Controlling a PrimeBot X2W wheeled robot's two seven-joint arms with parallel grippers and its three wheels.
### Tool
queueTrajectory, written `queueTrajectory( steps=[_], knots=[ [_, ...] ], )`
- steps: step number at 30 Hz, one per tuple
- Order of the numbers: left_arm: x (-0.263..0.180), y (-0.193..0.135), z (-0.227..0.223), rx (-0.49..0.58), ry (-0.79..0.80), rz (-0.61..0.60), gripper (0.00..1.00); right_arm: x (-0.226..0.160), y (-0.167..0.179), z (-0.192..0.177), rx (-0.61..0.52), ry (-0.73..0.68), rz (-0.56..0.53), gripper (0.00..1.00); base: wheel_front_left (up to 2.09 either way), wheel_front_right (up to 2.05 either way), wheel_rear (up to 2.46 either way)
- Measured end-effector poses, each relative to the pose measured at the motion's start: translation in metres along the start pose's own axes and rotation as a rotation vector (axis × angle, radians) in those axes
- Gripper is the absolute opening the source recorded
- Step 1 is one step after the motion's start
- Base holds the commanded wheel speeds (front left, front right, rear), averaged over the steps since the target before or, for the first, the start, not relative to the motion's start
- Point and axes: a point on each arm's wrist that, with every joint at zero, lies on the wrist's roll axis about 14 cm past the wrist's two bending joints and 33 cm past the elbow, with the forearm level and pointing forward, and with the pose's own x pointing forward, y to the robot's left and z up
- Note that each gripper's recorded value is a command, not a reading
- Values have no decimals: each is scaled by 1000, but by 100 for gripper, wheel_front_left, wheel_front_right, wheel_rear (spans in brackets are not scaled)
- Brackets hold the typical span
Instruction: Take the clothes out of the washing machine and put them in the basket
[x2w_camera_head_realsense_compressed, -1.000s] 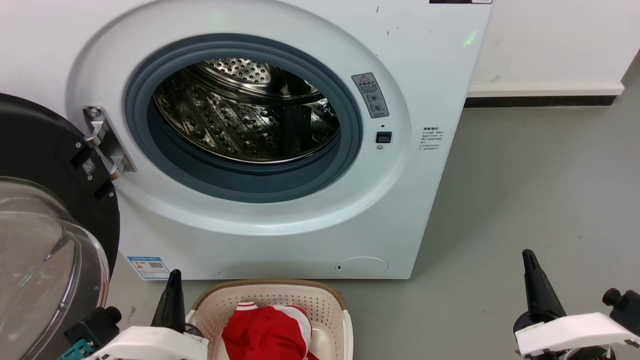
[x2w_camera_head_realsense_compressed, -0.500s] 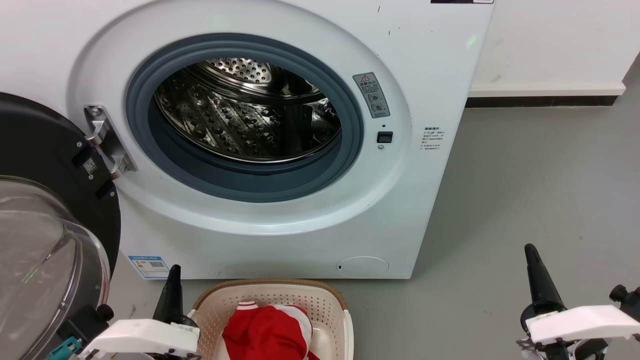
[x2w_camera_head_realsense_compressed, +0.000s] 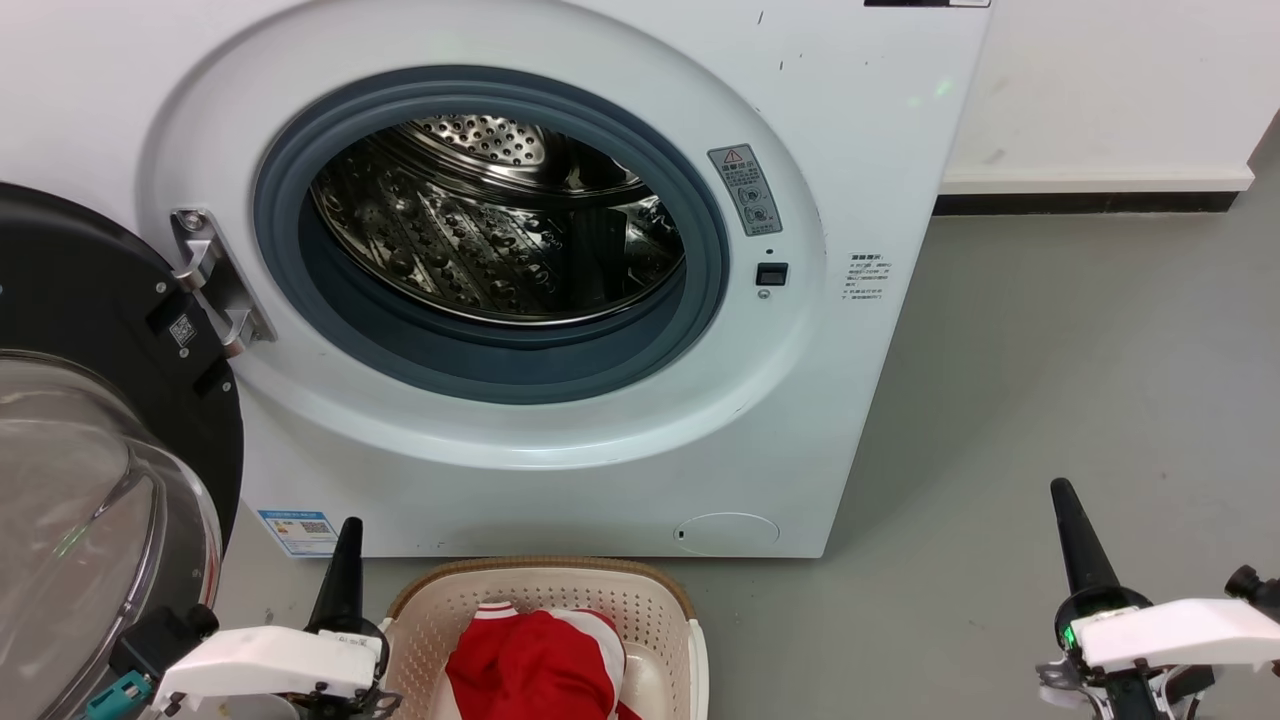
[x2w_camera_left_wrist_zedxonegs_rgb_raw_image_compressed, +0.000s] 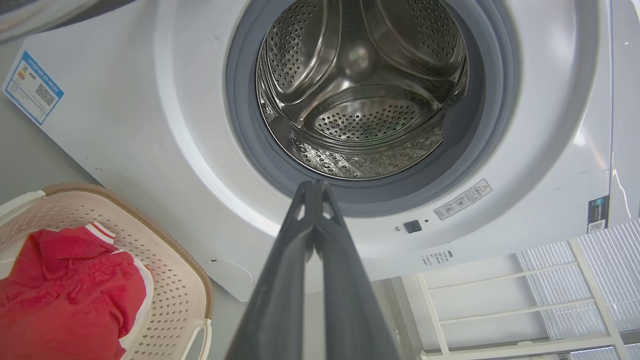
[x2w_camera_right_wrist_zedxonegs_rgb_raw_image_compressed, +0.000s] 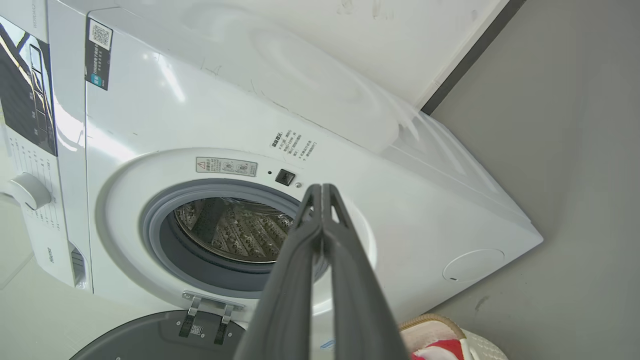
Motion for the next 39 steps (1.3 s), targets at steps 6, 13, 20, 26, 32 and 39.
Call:
queueTrajectory(
  steps=[6,13,20,26,32,39],
  knots=[
    [1,0,1,-66,3,-3,0,2,0,0,63,4,-2,0,0,0,0],
    [4,-3,2,-138,6,-12,0,4,1,1,132,8,-2,0,0,0,0],
    [5,-3,3,-207,8,-17,0,6,1,2,198,10,0,0,0,0,0],
    [7,-5,5,-253,8,-26,0,7,1,1,241,16,-2,0,0,0,0],
    [8,-6,6,-306,8,-33,0,8,0,1,292,18,-3,0,0,0,0],
    [10,-9,8,-373,8,-46,0,11,4,3,355,21,8,0,0,0,0]
  ],
)
